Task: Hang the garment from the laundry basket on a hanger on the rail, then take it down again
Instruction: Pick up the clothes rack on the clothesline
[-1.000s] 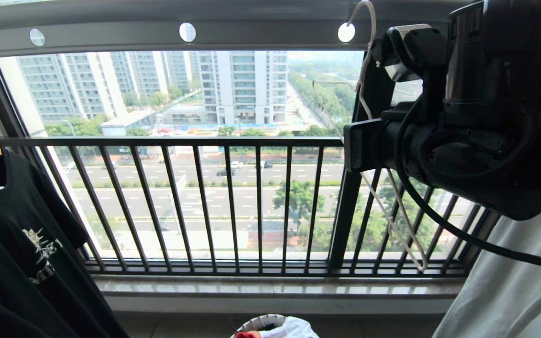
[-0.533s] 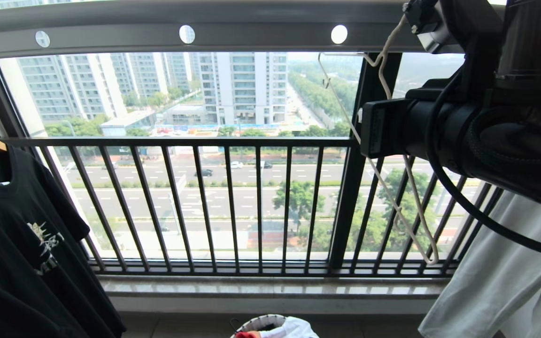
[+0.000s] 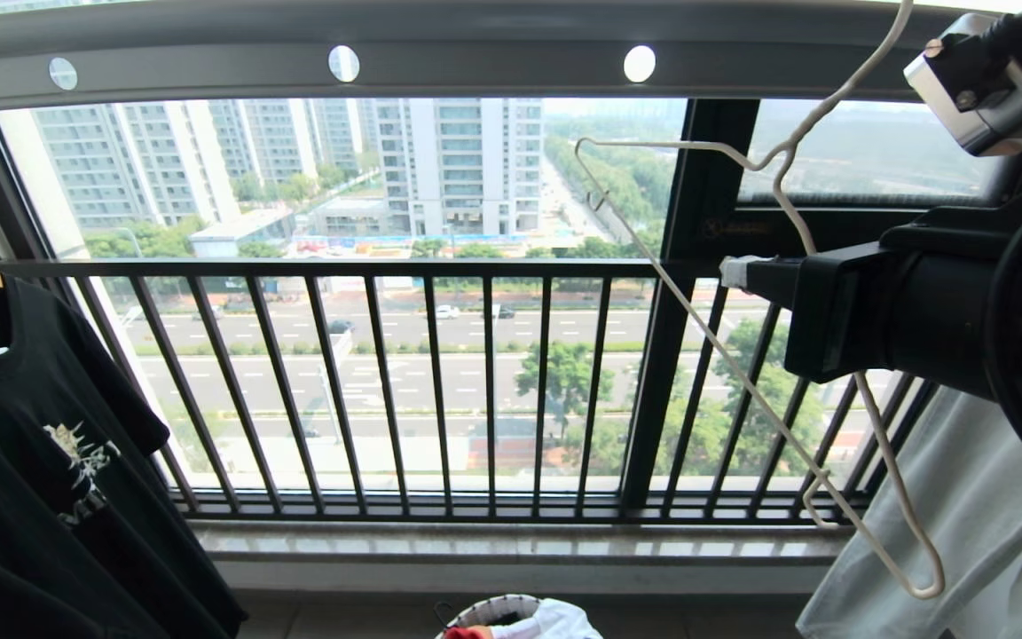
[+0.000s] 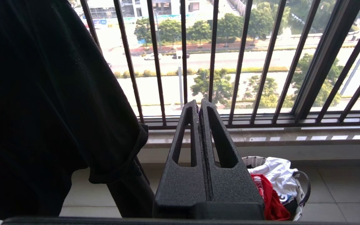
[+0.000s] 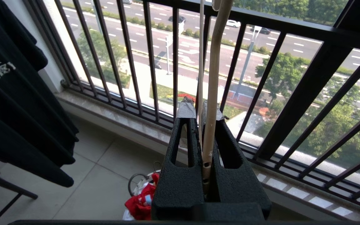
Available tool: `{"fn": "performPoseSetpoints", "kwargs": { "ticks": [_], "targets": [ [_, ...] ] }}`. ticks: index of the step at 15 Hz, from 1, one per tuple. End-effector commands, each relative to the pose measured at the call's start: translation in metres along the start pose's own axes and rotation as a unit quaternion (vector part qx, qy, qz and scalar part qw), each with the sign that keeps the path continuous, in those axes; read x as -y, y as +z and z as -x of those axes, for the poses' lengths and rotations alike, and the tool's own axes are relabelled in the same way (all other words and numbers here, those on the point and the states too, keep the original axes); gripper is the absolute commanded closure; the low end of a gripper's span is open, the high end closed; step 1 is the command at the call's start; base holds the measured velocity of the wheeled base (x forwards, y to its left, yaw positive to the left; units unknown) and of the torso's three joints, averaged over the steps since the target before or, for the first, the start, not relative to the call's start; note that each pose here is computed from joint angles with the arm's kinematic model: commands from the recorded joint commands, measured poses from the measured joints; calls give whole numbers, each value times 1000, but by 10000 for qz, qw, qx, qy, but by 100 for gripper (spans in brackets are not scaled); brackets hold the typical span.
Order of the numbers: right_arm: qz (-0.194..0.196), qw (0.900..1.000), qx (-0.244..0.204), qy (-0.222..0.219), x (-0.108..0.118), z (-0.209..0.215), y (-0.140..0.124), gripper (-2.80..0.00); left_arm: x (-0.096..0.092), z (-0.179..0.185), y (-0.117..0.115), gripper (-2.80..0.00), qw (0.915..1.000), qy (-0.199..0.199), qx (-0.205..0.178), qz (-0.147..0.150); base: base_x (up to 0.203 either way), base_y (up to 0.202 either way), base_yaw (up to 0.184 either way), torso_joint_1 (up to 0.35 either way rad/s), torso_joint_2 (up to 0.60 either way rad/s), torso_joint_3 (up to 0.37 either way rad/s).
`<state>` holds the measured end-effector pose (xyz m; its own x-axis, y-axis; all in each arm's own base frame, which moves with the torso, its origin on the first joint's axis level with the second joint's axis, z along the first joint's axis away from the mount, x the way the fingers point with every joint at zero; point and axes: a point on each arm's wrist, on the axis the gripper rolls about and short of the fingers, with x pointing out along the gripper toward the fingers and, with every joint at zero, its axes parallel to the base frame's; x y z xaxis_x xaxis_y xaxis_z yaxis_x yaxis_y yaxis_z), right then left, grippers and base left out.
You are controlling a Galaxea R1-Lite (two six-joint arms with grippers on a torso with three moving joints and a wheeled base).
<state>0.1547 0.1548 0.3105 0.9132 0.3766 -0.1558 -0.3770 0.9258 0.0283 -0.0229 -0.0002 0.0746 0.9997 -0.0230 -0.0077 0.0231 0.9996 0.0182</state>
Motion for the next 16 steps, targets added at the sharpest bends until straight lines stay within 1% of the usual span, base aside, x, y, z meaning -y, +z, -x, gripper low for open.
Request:
{"fn": "performPoseSetpoints", "kwargs": {
  "ticks": [1,2,4,6,10,12,13,15,16],
  "targets": [
    [-92,9949,-116,1001,15,33,-13,0,0,0,0,0,10000,0,-1,-1,0,0,0,0,0,0],
    [-150,9890,-267,1448,20,38,-21,0,0,0,0,0,10000,0,-1,-1,0,0,0,0,0,0],
    [-268,9735,-539,2208,29,41,-32,0,0,0,0,0,10000,-5,-3,-1,0,0,0,0,0,0],
    [-285,9586,-813,2715,32,37,-43,0,0,0,0,0,10000,-4,-8,0,0,0,0,0,0,0],
    [198,9414,-1400,3063,26,11,-72,0,0,0,0,0,10000,0,-2,-1,0,0,0,0,0,0],
    [309,9375,-1592,3080,28,2,-82,0,0,0,0,0,10000,0,-8,0,0,0,0,0,0,0],
    [307,9370,-1648,3064,29,-4,-86,0,0,0,0,0,10000,-5,-7,0,0,0,0,0,0,0],
    [435,9433,-1446,2956,35,-11,-84,0,0,0,0,0,10000,0,-8,0,0,0,0,0,0,0],
    [444,9448,-1404,2928,36,-15,-82,0,0,0,0,0,10000,0,-3,0,0,0,0,0,0,0]
  ]
}}
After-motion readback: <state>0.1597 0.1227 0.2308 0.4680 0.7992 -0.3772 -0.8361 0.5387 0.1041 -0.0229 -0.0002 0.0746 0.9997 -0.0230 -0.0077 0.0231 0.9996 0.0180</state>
